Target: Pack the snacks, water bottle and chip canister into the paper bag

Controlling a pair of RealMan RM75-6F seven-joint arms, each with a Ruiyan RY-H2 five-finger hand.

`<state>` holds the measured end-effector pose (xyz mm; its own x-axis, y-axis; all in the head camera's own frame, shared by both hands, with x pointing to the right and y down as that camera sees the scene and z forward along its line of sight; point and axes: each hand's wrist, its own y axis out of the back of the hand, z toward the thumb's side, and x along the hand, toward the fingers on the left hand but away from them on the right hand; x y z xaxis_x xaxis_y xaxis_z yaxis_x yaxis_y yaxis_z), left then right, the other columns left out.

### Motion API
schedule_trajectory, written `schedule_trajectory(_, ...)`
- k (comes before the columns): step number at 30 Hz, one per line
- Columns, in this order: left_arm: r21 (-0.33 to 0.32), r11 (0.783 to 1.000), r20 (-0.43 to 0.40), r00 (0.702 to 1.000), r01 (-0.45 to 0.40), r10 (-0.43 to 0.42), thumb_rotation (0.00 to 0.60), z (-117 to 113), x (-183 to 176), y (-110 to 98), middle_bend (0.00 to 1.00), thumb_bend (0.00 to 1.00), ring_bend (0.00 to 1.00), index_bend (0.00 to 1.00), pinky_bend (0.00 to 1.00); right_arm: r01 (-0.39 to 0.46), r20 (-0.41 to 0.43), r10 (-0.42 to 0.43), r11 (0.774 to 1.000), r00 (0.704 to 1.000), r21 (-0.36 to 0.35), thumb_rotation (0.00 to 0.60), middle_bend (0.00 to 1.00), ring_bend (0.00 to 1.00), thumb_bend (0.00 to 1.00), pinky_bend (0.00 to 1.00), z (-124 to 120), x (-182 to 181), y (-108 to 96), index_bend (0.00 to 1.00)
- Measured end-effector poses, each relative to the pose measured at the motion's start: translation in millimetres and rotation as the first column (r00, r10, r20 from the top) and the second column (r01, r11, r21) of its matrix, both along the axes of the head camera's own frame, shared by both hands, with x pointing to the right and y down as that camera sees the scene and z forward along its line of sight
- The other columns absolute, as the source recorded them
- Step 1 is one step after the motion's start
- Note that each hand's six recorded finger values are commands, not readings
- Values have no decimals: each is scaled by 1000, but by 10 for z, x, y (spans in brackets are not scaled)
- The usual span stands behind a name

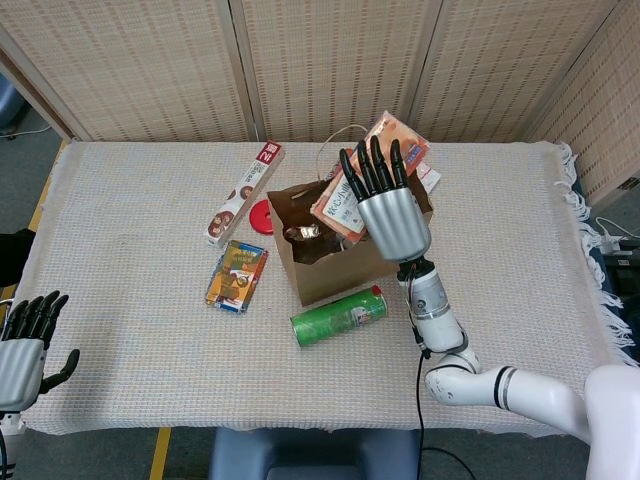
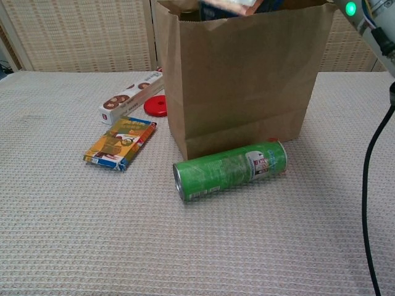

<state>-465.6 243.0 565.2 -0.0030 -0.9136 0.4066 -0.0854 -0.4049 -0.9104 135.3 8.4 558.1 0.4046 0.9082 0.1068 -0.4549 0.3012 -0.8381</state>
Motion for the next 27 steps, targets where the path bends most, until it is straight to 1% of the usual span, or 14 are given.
schedule_trajectory(8, -2, 1000, 0, 1000, 2, -2, 600, -1, 0, -1, 0, 381, 0, 13, 0, 24, -6, -24, 1000, 1000, 3, 600, 73, 0, 16, 122, 1, 12, 48, 0)
schedule_trajectory(11, -2, 1000, 0, 1000, 2, -2, 600, 0, -1, -2, 0, 382, 0, 12, 0, 24, 15, -24, 1000, 1000, 9, 600, 74, 1, 16, 122, -46, 12, 47, 0)
schedule_trajectory(14, -3, 1000, 0, 1000, 3, -3, 600, 0, -1, -3, 0, 382, 0, 12, 0, 26, 77, -25, 1000, 997, -11, 600, 75, 2, 15, 122, -103, 7, 59, 0)
schedule_trajectory(17, -3, 1000, 0, 1000, 3, -3, 600, 0, -2, -3, 0, 382, 0, 13, 0, 40, 177, -28, 997, 984, -67, 600, 75, 3, 15, 123, -172, 4, 120, 0)
schedule_trajectory(19, -3, 1000, -1, 1000, 3, -3, 600, 0, -2, -2, 0, 382, 0, 13, 0, 62, 256, -29, 991, 966, -122, 600, 75, 3, 15, 123, -225, 16, 196, 0)
schedule_trajectory(21, -3, 1000, 1, 1000, 2, -2, 600, -1, -1, -2, 0, 382, 0, 12, 0, 97, 332, -30, 977, 943, -188, 600, 75, 5, 15, 123, -277, 52, 297, 0)
schedule_trajectory(23, -2, 1000, 2, 1000, 3, -3, 600, -1, -1, 0, 0, 382, 0, 11, 0, 131, 385, -27, 960, 922, -248, 600, 75, 11, 15, 124, -322, 123, 394, 0)
schedule_trajectory(24, -2, 1000, 3, 1000, 3, -3, 600, -1, -1, 0, 0, 382, 0, 11, 0, 153, 412, -21, 945, 911, -289, 600, 75, 14, 15, 124, -347, 189, 464, 0)
schedule_trajectory(26, -2, 1000, 4, 1000, 3, -3, 600, -1, 1, 0, 0, 383, 0, 11, 0, 181, 441, -7, 918, 898, -353, 600, 75, 24, 15, 128, -367, 302, 579, 0)
schedule_trajectory(27, -2, 1000, 5, 1000, 3, -3, 600, 0, 2, 0, 0, 383, 0, 11, 0, 197, 456, 5, 898, 890, -394, 600, 75, 25, 15, 131, -368, 378, 656, 0)
